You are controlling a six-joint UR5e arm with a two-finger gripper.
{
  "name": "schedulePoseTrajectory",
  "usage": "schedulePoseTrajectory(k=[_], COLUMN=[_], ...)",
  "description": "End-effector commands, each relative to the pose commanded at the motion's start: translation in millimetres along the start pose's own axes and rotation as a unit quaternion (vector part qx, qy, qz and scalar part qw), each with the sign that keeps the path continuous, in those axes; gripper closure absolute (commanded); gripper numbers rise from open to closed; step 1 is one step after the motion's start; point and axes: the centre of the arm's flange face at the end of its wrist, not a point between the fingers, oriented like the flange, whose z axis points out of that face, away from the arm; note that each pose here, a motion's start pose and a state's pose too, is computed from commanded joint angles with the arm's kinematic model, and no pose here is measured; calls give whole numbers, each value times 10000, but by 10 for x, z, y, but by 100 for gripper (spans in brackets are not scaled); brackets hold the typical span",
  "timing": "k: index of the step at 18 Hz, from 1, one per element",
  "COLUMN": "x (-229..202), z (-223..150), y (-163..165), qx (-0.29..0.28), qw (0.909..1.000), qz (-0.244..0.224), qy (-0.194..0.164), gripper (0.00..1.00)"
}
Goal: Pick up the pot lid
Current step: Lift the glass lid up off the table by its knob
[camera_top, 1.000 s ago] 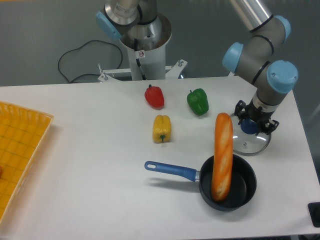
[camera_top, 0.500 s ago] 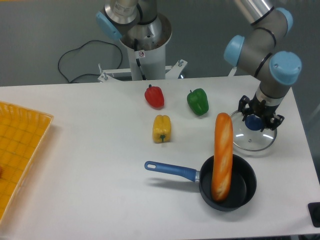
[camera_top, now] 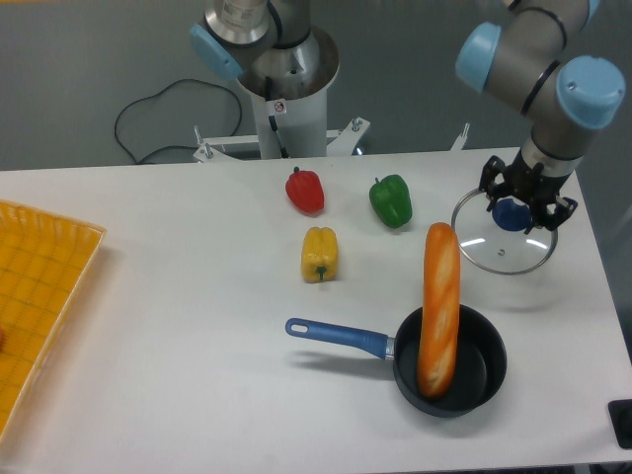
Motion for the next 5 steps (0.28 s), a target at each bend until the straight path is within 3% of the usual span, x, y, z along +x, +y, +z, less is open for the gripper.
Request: schedulePoseTrajectory(k=[5], x=[-20], z=[-60], y=[7], qx=[0], qw=[9999], qz=[146], qy=[15], gripper=[45])
